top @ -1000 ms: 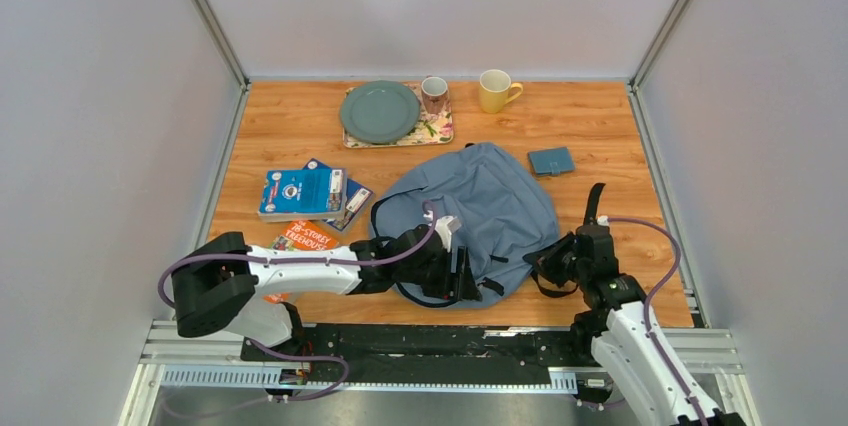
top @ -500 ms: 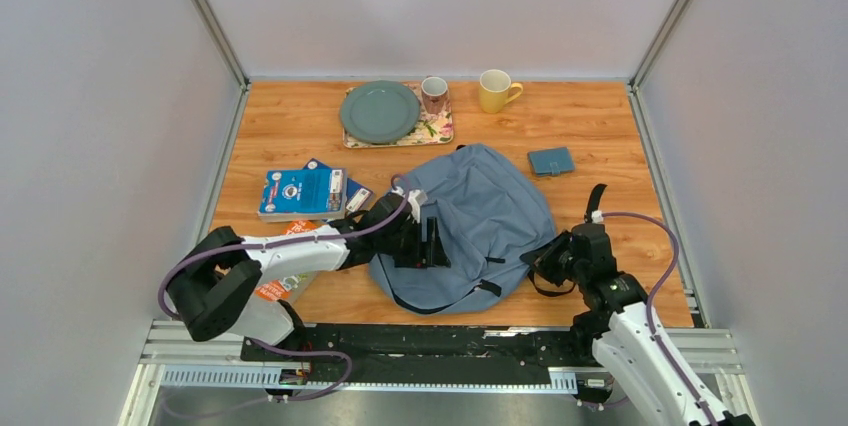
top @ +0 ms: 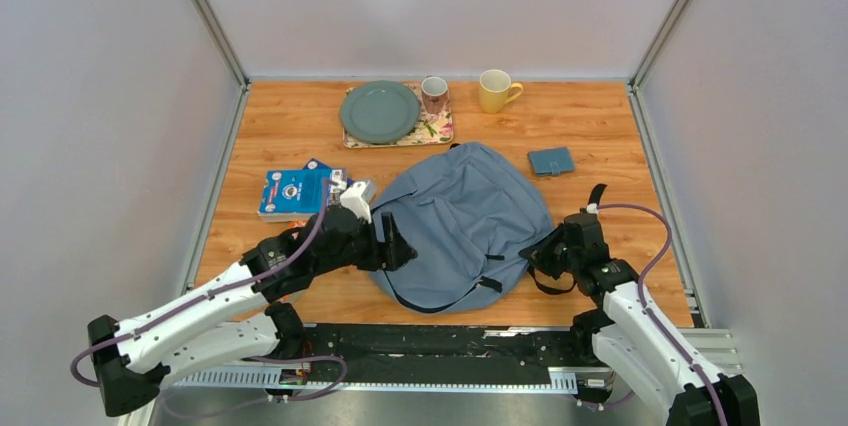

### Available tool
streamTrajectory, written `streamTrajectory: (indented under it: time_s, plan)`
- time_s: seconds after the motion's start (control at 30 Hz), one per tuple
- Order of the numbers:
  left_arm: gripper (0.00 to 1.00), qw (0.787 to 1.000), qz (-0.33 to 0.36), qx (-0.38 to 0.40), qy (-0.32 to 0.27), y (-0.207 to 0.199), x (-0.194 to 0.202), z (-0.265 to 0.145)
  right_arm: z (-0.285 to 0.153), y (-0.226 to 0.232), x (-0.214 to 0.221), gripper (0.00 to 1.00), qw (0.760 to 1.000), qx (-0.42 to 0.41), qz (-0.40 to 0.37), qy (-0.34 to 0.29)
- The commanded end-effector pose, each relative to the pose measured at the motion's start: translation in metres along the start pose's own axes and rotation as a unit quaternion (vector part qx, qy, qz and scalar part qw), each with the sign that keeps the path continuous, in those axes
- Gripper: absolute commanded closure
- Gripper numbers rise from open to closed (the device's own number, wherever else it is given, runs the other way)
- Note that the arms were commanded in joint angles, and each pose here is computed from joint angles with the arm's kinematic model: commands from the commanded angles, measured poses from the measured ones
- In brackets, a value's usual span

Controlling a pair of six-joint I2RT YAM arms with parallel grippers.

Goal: Pack the student bag
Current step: Adjust the student bag at the center of the board, then unzip the student bag at the center of the board.

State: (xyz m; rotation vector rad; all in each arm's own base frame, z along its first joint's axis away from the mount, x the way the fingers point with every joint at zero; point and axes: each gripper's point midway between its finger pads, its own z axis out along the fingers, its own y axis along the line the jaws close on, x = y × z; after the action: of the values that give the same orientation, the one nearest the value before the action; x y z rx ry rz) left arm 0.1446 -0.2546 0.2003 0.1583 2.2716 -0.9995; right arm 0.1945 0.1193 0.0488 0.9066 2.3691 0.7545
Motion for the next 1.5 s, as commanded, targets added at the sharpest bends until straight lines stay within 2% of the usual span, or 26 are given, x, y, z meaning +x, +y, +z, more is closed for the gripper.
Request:
streamTrajectory:
  time_s: [0.0,0.17,0.33,0.43,0.47,0.53,0.57,0.6,0.63,0.7,0.73,0.8,0.83,0.87,0.93,0.97,1.03,1.07,1.2,1.27,1.37,1.47]
  plan:
    - [0.18,0.981,-0.045,-0.181,0.062,0.103,0.068,0.000,-0.006,0.036,-0.018,0.98,0.998,-0.053,-0.013,-0.031]
    - [0.18,0.981,-0.042,-0.173,0.073,0.114,0.086,0.021,-0.010,0.043,-0.019,0.98,0.997,-0.062,-0.018,-0.030]
    - [0.21,0.980,-0.012,-0.184,0.079,0.113,0.079,0.037,-0.014,0.038,-0.012,0.97,0.998,-0.057,-0.028,-0.022]
    - [0.39,0.980,0.015,-0.186,0.061,0.111,0.063,0.043,-0.016,0.035,-0.008,0.97,0.998,-0.058,-0.028,-0.019]
    - [0.52,0.983,0.018,-0.175,0.054,0.104,0.054,0.045,-0.017,0.034,-0.006,0.97,0.998,-0.058,-0.026,-0.017]
    - [0.67,0.984,0.022,-0.170,0.047,0.104,0.038,0.049,-0.021,0.031,-0.002,0.97,0.998,-0.061,-0.027,-0.015]
    - [0.81,0.987,0.047,-0.147,0.041,0.093,0.024,0.051,-0.022,0.030,-0.001,0.97,0.998,-0.063,-0.026,-0.017]
    - [0.90,0.987,0.058,-0.145,0.038,0.091,0.017,0.052,-0.027,0.031,-0.002,0.97,0.997,-0.072,-0.028,-0.023]
    - [0.95,0.985,0.083,-0.148,0.039,0.094,0.009,0.053,-0.029,0.028,0.000,0.96,0.997,-0.067,-0.026,-0.022]
    - [0.97,0.984,0.111,-0.131,0.040,0.083,-0.007,0.055,-0.034,0.030,0.000,0.91,0.996,-0.080,-0.032,-0.027]
    - [0.97,0.980,0.135,-0.135,0.053,0.086,-0.009,0.058,-0.037,0.032,0.000,0.73,0.995,-0.084,-0.038,-0.026]
    - [0.94,0.979,0.147,-0.127,0.069,0.083,-0.014,0.058,-0.041,0.033,-0.002,0.55,0.995,-0.081,-0.060,-0.028]
    - [0.89,0.975,0.155,-0.133,0.082,0.087,-0.012,0.060,-0.047,0.034,-0.004,0.39,0.995,-0.068,-0.068,-0.029]
    - [0.82,0.972,0.155,-0.150,0.093,0.093,-0.009,0.057,-0.049,0.031,-0.009,0.31,0.994,-0.052,-0.085,-0.040]
    - [0.77,0.969,0.154,-0.170,0.097,0.102,-0.007,0.053,-0.050,0.025,-0.012,0.16,0.995,-0.025,-0.093,-0.038]
    - [0.67,0.967,0.152,-0.178,0.098,0.109,-0.003,0.051,-0.053,0.029,-0.018,0.14,0.994,-0.023,-0.096,-0.049]
    - [0.60,0.970,0.145,-0.177,0.086,0.112,-0.004,0.047,-0.052,0.026,-0.023,0.09,0.993,-0.002,-0.106,-0.053]
    - [0.47,0.970,0.140,-0.178,0.085,0.115,-0.002,0.045,-0.053,0.026,-0.033,0.09,0.991,0.011,-0.107,-0.076]
    - [0.29,0.974,0.137,-0.169,0.067,0.110,-0.011,0.036,-0.058,0.021,-0.059,0.04,0.983,0.067,-0.125,-0.120]
    - [0.24,0.976,0.138,-0.161,0.057,0.101,-0.019,0.028,-0.057,0.025,-0.065,0.01,0.982,0.066,-0.130,-0.120]
    - [0.23,0.979,0.123,-0.157,0.042,0.089,-0.029,0.015,-0.048,0.027,-0.070,0.01,0.984,0.074,-0.128,-0.103]
    - [0.22,0.988,0.079,-0.132,0.030,0.073,-0.029,0.006,-0.036,0.032,-0.065,0.00,0.986,0.062,-0.130,-0.082]
